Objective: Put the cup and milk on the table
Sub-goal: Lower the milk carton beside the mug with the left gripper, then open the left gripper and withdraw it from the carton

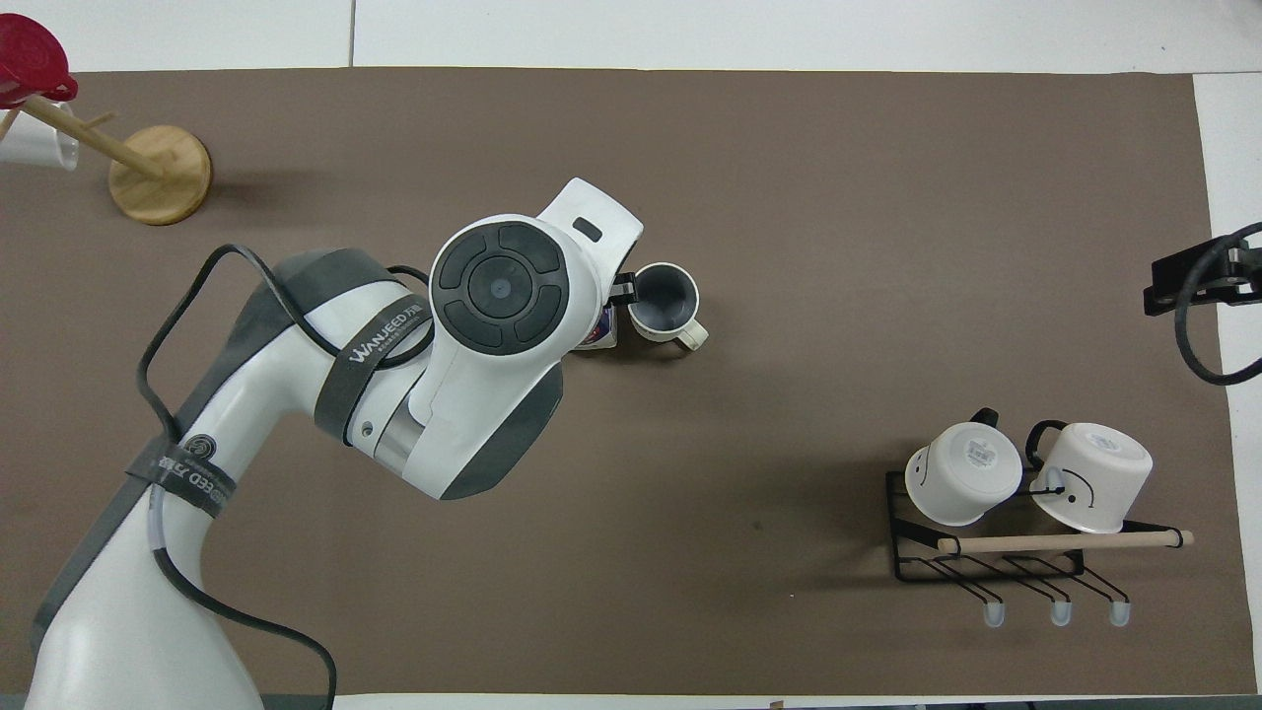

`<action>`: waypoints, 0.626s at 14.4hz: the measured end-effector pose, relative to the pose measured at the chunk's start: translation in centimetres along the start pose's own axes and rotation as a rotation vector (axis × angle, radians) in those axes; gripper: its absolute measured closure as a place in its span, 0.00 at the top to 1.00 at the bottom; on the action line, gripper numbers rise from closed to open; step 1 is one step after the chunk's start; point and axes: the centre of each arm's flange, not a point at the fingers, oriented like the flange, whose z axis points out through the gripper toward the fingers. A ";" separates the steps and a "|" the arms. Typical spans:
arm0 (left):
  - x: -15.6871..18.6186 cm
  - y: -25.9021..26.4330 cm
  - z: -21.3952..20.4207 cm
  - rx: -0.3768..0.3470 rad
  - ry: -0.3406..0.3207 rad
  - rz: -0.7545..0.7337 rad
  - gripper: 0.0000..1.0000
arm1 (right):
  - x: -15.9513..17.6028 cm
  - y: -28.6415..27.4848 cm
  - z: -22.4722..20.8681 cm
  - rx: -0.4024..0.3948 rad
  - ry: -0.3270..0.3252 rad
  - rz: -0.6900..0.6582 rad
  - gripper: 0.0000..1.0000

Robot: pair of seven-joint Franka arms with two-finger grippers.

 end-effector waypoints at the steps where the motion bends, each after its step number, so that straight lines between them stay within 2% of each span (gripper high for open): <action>1: 0.0 0.0 0.0 -0.001 0.001 0.000 0.93 | 0.0 0.0 0.0 0.000 0.000 0.000 1.00; 2: 0.1 0.0 -0.2 -0.002 0.003 0.000 1.00 | 0.0 0.0 0.0 0.000 0.000 0.000 1.00; 6: 0.3 0.0 -1.8 -0.002 0.003 -0.004 1.00 | 0.0 0.0 0.0 0.000 0.000 0.000 1.00; 9: 0.5 -0.7 -5.1 -0.045 0.001 -0.037 1.00 | 0.0 0.0 0.0 0.000 0.000 0.000 1.00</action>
